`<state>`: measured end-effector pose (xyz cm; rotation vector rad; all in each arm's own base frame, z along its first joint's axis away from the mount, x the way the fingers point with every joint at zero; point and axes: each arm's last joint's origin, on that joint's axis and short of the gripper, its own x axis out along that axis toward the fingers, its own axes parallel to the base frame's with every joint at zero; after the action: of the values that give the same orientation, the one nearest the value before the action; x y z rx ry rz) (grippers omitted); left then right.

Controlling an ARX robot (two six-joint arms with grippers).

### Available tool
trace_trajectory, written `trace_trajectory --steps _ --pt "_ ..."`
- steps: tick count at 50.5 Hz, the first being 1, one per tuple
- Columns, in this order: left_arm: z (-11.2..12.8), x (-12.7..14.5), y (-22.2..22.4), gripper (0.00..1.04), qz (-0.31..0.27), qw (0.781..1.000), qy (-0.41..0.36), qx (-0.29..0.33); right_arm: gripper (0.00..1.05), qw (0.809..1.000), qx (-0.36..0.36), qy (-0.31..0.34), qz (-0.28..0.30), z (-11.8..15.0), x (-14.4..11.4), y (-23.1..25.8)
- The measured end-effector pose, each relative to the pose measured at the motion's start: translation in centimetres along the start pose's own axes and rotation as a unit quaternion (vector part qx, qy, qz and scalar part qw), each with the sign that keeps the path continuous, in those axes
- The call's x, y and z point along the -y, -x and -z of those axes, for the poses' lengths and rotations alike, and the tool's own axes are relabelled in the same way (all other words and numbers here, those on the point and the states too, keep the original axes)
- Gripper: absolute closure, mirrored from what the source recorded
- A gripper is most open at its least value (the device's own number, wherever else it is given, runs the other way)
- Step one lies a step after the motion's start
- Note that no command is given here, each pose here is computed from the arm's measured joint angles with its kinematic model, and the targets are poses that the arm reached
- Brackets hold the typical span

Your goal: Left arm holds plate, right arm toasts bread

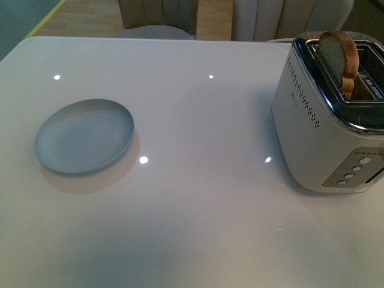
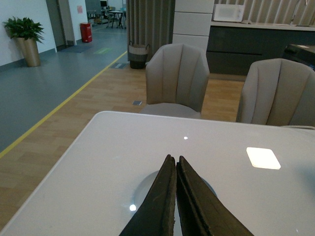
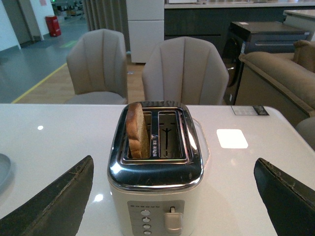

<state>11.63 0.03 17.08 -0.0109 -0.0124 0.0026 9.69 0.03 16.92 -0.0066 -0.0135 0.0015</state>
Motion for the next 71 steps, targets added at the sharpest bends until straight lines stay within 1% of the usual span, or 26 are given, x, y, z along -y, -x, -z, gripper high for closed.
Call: trace_trajectory --steps 23,27,32,53,54,58,60,61,65,69,71 --pt "0.0 0.0 0.8 1.02 0.000 1.000 0.000 0.000 0.09 1.000 0.000 0.000 0.000 0.0 0.0 0.0" --pt "0.5 0.0 1.5 1.02 0.000 1.000 0.000 -0.017 0.09 1.000 0.000 0.000 0.000 0.0 0.0 0.0" --pt "0.3 0.0 1.9 1.02 0.000 1.000 0.000 -0.003 0.09 1.000 0.000 0.000 0.000 0.0 0.0 0.0" --pt "0.3 0.0 1.9 1.02 0.000 1.000 0.000 -0.002 0.09 1.000 0.000 0.000 0.000 0.0 0.0 0.0" --pt "0.3 0.0 1.9 1.00 0.000 1.000 0.000 -0.002 0.09 1.000 0.000 0.000 0.000 0.0 0.0 0.0" --pt "0.3 0.0 1.9 0.80 0.000 1.000 0.000 -0.002 0.09 1.000 0.000 0.000 0.000 0.0 0.0 0.0" --pt "0.3 0.0 1.9 0.73 0.000 1.000 0.000 -0.002 0.09 1.000 0.000 0.000 0.000 0.0 0.0 0.0" --pt "0.3 0.0 1.9 0.71 0.000 1.000 0.000 -0.002 0.09 1.000 0.000 0.000 0.000 0.0 0.0 0.0" --pt "0.3 0.0 1.9 0.57 0.000 1.000 0.000 -0.002 0.09 1.000 0.000 0.000 0.000 0.0 0.0 0.0" --pt "0.3 0.0 1.9 0.46 0.000 1.000 0.000 -0.002 0.09 1.000 0.000 0.000 0.000 0.0 0.0 0.0" --pt "0.3 0.0 1.9 0.39 0.000 1.000 0.000 -0.002 0.09 1.000 0.000 0.000 0.000 0.0 0.0 0.0"
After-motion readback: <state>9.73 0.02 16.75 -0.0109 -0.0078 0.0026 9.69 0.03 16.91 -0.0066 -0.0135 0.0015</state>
